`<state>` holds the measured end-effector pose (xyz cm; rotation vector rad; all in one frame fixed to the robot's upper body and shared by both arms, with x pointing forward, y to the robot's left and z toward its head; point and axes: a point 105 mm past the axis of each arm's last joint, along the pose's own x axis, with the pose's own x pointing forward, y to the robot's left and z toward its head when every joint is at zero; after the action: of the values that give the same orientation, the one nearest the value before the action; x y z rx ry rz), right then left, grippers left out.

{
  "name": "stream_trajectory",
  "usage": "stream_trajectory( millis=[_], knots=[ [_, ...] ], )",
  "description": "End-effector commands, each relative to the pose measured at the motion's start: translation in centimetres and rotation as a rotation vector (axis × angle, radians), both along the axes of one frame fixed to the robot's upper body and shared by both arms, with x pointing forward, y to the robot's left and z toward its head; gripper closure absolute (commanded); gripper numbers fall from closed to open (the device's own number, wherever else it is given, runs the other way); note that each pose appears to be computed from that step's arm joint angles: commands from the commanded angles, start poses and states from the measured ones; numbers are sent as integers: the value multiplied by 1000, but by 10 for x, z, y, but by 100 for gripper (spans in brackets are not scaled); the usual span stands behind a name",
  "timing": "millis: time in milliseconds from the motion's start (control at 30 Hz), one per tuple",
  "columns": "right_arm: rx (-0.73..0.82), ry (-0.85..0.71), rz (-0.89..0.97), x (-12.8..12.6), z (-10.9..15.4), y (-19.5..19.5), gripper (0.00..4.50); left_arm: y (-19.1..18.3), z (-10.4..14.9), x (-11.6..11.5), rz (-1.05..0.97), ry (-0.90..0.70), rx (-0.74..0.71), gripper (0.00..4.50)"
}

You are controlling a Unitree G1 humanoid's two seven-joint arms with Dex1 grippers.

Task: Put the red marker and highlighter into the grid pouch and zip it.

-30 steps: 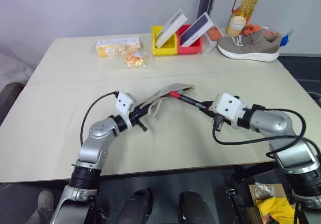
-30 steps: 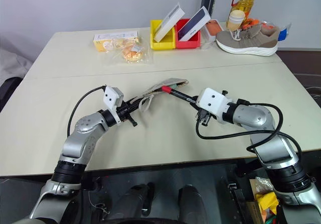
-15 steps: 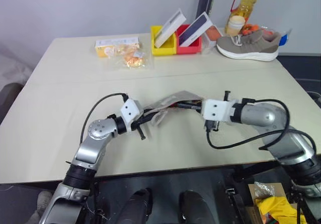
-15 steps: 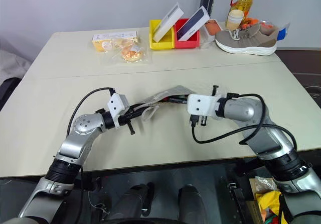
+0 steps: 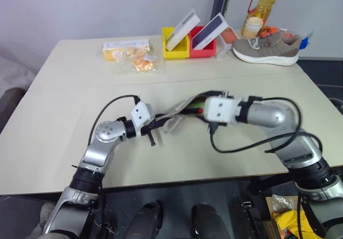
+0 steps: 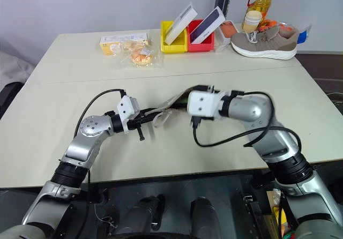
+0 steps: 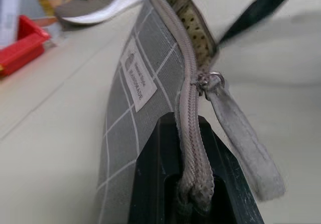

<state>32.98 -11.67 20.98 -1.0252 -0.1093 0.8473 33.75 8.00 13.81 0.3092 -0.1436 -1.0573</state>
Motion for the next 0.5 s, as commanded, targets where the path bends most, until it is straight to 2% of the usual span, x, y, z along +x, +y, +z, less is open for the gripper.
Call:
stream_trajectory(
  millis=[33, 100, 200, 367, 500],
  knots=[
    [241, -7, 13, -11, 40, -7, 108, 4, 25, 13, 70, -12, -113, 450],
    [412, 147, 43, -24, 35, -10, 108, 3, 36, 25, 134, 13, -191, 450],
    [516, 282, 52, -33, 16, -1, 108, -3, 42, 31, 163, 40, -241, 450],
    [632, 314, -65, -12, -8, 30, 108, -11, 41, 35, 189, 51, -248, 450],
    [811, 393, -189, 6, -12, 43, 108, -16, 41, 35, 186, 48, -251, 450]
  ],
)
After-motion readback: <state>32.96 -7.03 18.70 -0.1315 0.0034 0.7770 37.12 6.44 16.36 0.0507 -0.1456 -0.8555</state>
